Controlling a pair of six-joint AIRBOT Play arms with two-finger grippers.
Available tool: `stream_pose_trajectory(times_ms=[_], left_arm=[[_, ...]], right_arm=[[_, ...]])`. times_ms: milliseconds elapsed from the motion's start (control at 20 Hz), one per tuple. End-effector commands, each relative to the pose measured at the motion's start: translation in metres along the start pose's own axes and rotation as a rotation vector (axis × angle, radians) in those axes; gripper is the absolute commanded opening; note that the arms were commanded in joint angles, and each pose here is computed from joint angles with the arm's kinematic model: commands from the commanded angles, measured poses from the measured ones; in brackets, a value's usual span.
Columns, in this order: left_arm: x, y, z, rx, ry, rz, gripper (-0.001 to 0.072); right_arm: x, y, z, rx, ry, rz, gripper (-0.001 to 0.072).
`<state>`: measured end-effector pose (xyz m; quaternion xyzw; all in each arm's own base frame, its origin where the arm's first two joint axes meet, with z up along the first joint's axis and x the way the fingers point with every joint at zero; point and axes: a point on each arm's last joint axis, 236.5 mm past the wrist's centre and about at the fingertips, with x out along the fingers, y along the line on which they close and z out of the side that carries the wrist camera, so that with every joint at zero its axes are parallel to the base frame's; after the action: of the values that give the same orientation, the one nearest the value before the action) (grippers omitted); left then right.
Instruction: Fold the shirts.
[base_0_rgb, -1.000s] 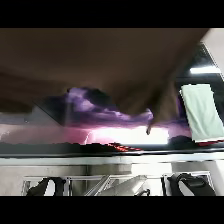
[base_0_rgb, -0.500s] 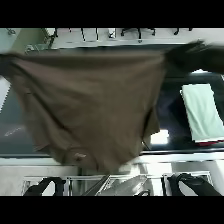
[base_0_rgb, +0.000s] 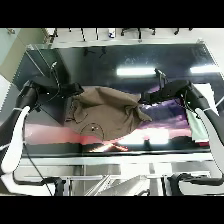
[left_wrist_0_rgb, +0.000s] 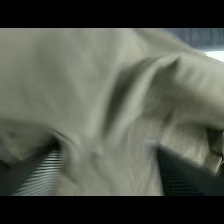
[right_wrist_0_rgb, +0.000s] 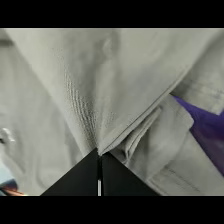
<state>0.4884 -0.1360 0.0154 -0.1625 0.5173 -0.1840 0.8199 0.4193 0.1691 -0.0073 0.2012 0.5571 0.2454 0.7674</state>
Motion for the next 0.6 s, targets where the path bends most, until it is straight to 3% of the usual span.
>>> stream_pose_trajectory(times_ms=[0,250,550], left_arm=[[-0.002,0.018,-0.002,-0.148,0.143,-0.012,0.0694],[-0.059,-0.002,-0.076,-0.256,0.391,-0.044,0.0694],[-0.019,-0.079,-0.244,-0.305,0.441,-0.099,0.0693]], right_arm=[[0.011,-0.023,-0.003,0.033,0.015,-0.017,0.002],[0.001,-0.041,0.004,0.03,-0.012,-0.031,0.002],[0.0,-0.044,0.012,0.023,-0.046,-0.044,0.002]])
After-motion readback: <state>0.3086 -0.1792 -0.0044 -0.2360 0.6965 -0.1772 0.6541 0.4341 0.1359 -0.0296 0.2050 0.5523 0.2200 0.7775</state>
